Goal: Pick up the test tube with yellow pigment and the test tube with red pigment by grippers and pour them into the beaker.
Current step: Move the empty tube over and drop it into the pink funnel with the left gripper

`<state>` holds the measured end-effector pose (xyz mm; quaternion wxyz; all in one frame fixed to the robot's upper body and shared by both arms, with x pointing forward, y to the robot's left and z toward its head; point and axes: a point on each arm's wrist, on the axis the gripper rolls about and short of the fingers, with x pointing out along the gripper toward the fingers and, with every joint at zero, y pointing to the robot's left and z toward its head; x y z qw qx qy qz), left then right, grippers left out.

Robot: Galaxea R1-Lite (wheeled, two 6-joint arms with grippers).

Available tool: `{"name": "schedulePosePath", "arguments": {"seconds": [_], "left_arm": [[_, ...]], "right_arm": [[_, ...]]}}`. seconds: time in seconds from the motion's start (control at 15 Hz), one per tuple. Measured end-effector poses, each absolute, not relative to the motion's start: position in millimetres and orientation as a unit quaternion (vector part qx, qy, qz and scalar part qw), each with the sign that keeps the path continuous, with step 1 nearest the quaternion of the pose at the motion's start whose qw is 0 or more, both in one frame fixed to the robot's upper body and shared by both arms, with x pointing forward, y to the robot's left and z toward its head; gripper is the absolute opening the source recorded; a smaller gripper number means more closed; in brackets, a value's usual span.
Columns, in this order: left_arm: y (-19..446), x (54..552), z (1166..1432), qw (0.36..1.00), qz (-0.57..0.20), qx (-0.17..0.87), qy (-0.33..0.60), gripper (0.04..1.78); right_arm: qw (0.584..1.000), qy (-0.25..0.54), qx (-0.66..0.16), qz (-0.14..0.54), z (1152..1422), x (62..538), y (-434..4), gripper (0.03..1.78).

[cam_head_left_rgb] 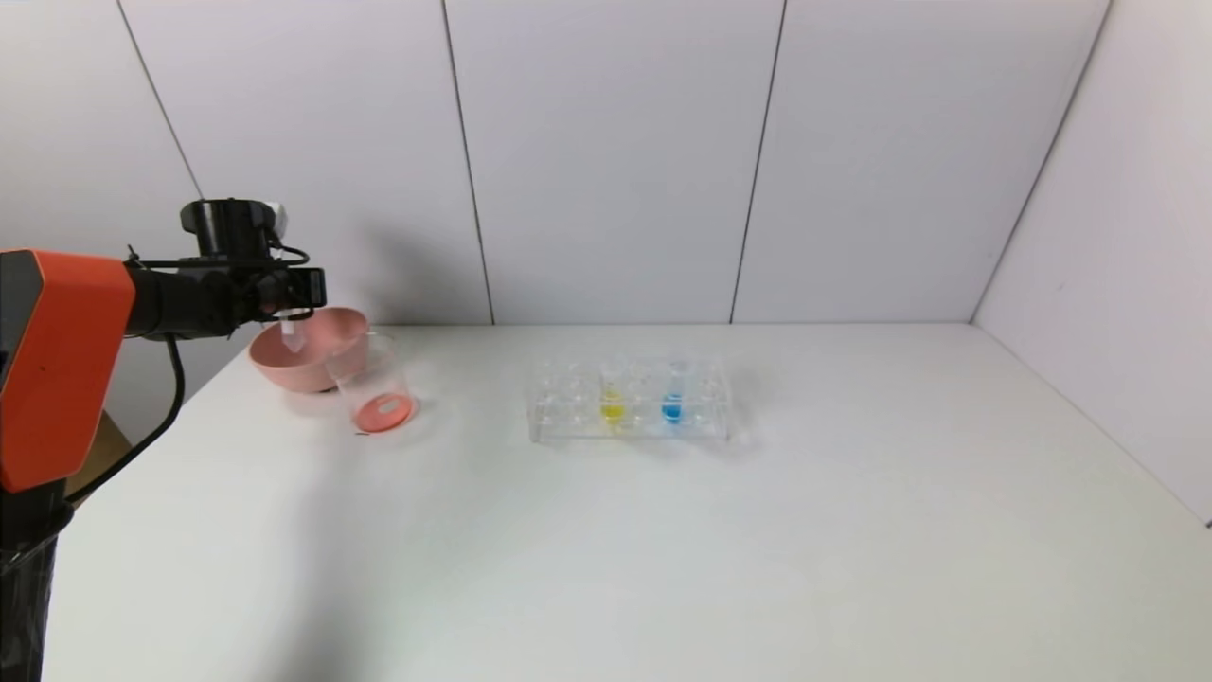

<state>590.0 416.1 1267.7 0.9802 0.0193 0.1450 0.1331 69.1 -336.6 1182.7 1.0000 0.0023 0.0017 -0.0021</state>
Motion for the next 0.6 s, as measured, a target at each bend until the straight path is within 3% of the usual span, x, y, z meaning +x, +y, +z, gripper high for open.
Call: {"name": "schedulePosePath", "arguments": {"seconds": [0.6], "left_arm": [[420.3,585.5,1271.2,0.980,0.132,0.018,0.147,0.49]], "right_arm": [[1.000,0.002,0.002,-0.002,1182.7,69.1,-336.6,0.11]]}}
